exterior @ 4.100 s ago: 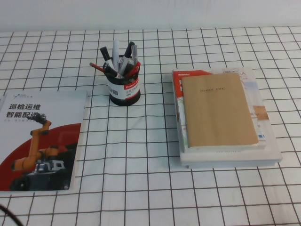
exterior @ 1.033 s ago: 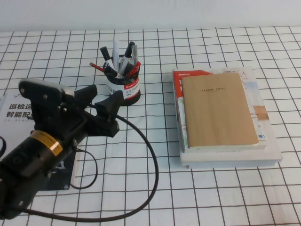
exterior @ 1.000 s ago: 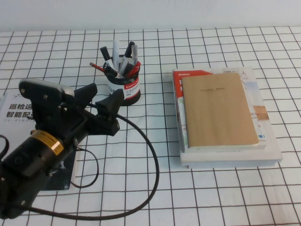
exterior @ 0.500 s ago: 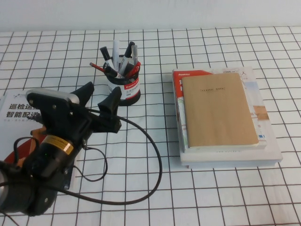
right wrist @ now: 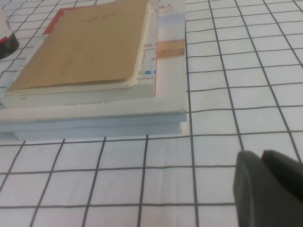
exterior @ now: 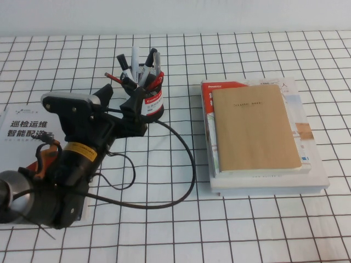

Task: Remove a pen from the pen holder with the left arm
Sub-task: Pick up the pen from the pen holder

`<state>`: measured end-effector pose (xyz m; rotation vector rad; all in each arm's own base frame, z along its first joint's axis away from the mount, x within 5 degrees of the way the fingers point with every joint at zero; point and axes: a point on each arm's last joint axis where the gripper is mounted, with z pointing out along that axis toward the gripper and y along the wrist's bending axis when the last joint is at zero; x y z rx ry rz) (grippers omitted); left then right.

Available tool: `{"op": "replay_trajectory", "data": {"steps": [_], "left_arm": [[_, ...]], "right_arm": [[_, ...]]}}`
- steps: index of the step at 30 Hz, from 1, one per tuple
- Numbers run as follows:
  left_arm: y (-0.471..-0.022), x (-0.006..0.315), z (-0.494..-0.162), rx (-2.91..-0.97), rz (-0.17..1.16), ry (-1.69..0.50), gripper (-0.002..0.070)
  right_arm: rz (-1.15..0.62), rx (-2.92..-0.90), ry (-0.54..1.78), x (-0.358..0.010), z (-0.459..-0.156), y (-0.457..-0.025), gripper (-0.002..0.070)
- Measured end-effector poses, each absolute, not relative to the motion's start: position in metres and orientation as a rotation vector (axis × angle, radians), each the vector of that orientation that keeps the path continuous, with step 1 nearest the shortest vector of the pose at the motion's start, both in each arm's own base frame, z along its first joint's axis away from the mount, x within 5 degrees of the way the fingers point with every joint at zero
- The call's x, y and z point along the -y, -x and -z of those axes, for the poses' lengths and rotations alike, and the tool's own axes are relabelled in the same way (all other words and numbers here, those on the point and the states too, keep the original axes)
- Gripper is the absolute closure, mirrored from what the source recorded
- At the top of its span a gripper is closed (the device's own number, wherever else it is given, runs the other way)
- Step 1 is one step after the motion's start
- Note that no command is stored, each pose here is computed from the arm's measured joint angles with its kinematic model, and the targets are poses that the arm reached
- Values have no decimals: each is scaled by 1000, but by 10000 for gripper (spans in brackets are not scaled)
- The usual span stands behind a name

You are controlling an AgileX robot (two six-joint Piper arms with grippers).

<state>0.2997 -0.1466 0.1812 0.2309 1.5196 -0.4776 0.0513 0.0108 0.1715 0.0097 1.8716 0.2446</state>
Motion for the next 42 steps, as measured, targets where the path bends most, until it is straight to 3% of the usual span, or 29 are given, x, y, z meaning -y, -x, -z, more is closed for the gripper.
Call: {"op": "replay_trajectory", "data": {"steps": [23,36,42], "left_arm": [[-330,160,-177,-1520,473,-213,174],[-332,158,-177,-1521,465,-183,340],[-332,158,-177,-1521,465,-183,364]], "right_arm": [[-245,-1872,-10,-11,-172,-51,691],[-245,-1872,-10,-11,-172,-51,691],[-245,-1872,-10,-11,-172,-51,691]]}}
